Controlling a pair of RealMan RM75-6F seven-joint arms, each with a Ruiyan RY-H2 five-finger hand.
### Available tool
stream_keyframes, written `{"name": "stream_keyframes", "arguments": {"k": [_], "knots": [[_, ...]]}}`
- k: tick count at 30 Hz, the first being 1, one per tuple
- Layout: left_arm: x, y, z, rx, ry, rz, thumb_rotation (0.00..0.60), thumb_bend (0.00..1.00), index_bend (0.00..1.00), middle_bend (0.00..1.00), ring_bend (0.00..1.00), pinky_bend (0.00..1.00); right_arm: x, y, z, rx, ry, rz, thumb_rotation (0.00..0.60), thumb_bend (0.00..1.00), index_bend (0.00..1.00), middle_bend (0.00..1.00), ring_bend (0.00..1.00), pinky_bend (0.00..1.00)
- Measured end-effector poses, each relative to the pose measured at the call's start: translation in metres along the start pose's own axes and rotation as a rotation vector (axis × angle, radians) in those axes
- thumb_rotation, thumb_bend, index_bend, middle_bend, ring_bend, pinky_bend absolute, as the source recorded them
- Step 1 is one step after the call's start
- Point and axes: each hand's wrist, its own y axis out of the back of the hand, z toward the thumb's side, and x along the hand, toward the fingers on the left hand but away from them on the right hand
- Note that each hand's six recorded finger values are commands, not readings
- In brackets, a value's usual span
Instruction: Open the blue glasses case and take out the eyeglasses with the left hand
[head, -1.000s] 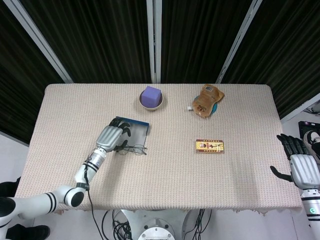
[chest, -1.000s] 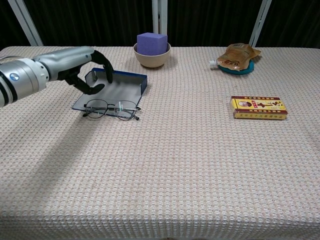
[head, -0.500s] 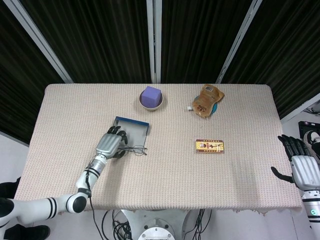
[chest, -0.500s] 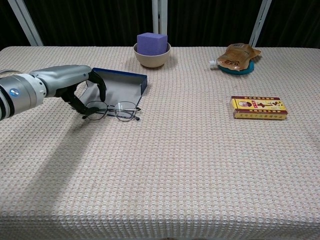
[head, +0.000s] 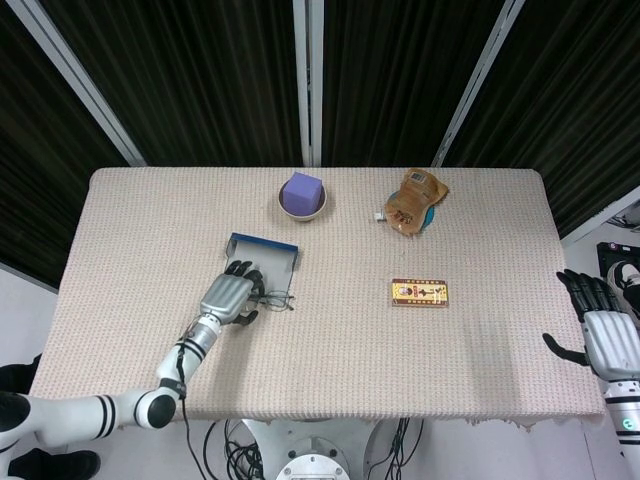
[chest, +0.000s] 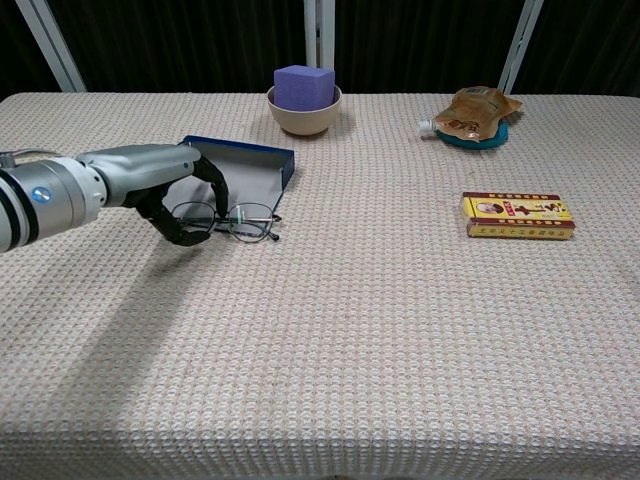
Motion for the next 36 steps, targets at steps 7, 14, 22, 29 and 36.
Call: {"name": "stream_keyframes", "arguments": {"k": [7,14,22,29,36], "knots": [[0.001,-0.003,0.005,0.001,-0.009,0.005,0.600,0.33,0.47,0.17,0.00,0.00,0.000,-0.001,0.000,0.000,0.001,0.002,0.600,0.18,0.02,0.07,0.00,0.00],[0.008,-0.007,0.007,-0.024,-0.002,-0.002,0.600,0.35,0.48,0.17,0.00,0.00,0.000,-0.001,-0.001,0.000,-0.004,0.003,0.600,0.18,0.02,0.07,0.00,0.00],[0.011,-0.005,0.009,-0.023,-0.005,0.006,0.600,0.44,0.55,0.19,0.00,0.00,0.000,0.000,-0.001,-0.001,-0.005,0.004,0.600,0.18,0.02,0.07,0.00,0.00],[0.012,-0.006,0.009,-0.024,-0.002,0.017,0.600,0.45,0.65,0.24,0.00,0.00,-0.001,0.000,-0.002,0.000,-0.006,0.005,0.600,0.18,0.02,0.07,0.00,0.00],[0.007,-0.002,0.012,-0.035,-0.018,0.056,0.600,0.48,0.72,0.28,0.02,0.00,-0.001,0.001,-0.001,0.001,-0.004,0.001,0.600,0.18,0.02,0.07,0.00,0.00]]}}
